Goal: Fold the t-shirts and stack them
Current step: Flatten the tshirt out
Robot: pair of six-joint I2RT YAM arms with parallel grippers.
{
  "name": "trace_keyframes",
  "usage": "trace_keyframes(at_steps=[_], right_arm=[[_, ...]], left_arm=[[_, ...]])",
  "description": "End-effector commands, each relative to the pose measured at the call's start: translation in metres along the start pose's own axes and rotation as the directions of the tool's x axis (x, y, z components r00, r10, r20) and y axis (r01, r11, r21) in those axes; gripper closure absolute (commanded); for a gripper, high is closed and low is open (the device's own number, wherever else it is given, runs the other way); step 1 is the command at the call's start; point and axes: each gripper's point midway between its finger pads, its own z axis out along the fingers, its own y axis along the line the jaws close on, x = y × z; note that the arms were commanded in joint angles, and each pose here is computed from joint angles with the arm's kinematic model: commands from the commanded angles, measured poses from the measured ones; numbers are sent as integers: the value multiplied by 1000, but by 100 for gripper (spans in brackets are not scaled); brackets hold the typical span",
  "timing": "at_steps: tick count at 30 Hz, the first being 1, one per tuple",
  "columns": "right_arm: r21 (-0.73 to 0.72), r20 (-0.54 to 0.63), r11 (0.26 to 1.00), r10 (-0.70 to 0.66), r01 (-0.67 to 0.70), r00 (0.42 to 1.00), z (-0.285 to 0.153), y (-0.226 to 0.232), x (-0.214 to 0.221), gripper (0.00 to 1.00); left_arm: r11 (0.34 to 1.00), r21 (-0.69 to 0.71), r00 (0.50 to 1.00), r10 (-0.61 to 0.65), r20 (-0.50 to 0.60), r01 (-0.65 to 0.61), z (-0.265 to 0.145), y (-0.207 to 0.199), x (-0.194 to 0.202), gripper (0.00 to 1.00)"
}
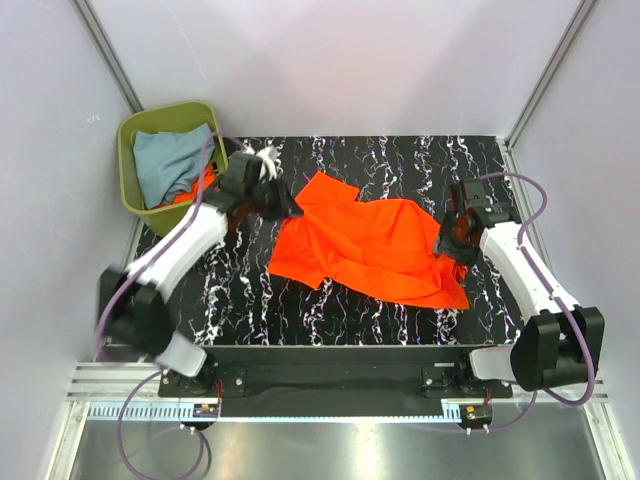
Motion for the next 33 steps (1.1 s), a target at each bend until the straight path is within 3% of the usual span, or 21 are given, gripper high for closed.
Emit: trace_keyframes(at_steps=[1, 3, 4, 5, 6, 8, 9, 10, 12, 13, 17, 20, 24, 26, 29, 33], right_arm=[[-48, 30, 999, -3, 5, 1000, -16, 11, -19, 43], [-50, 32, 999, 2, 0, 999, -18, 12, -22, 39], [-52, 29, 999, 6, -4, 1000, -20, 12, -21, 35], [-54, 24, 998, 19, -18, 1000, -20, 12, -19, 24], [-58, 20, 998, 25, -23, 999, -21, 11, -15, 23], [-71, 3, 996, 58, -57, 998, -20, 12, -8, 16], [-72, -11, 995, 64, -64, 998, -18, 10, -1, 15], [-83, -18, 994, 72, -74, 997, -17, 12, 2, 15], [-82, -36, 992, 97, -100, 995, -12, 10, 11, 16], [-96, -44, 989, 107, -111, 993, -12, 12, 14, 17], [-119, -74, 981, 145, -153, 987, -11, 15, 23, 27], [-161, -95, 968, 180, -193, 979, -18, 20, 31, 36], [-138, -116, 961, 224, -239, 968, -13, 15, 43, 35], [-130, -125, 959, 234, -250, 964, -10, 14, 45, 32], [-114, -137, 960, 239, -255, 961, -7, 12, 48, 29], [-110, -141, 959, 245, -261, 959, -4, 11, 51, 28]], left_arm=[[993, -101, 998, 62, -6, -62, 47, 49, -42, 73], [980, -160, 993, 116, -10, -116, 53, 59, -62, 54], [973, -186, 991, 133, -22, -135, 48, 61, -62, 49], [967, -209, 989, 144, -20, -145, 42, 64, -60, 44], [960, -227, 984, 175, 21, -166, 23, 58, -65, 36], [951, -260, 985, 173, -4, -168, 7, 70, -40, 34], [950, -258, 980, 194, 40, -177, -16, 62, -39, 34], [948, -273, 986, 169, -11, -165, -18, 79, -9, 38], [957, -255, 990, 144, -8, -141, -33, 80, 14, 42], [955, -269, 992, 111, -64, -124, -30, 97, 43, 48], [963, -265, 994, 16, -104, -44, -20, 118, 80, 54], [968, -249, 996, -30, -79, 9, -4, 124, 84, 56], [947, -320, 996, -48, -74, 22, 10, 145, 80, 64], [942, -336, 996, -54, -75, 26, 13, 150, 81, 64], [932, -361, 994, -70, -84, 35, 16, 161, 86, 53], [930, -365, 989, -100, -113, 52, 28, 170, 96, 50]])
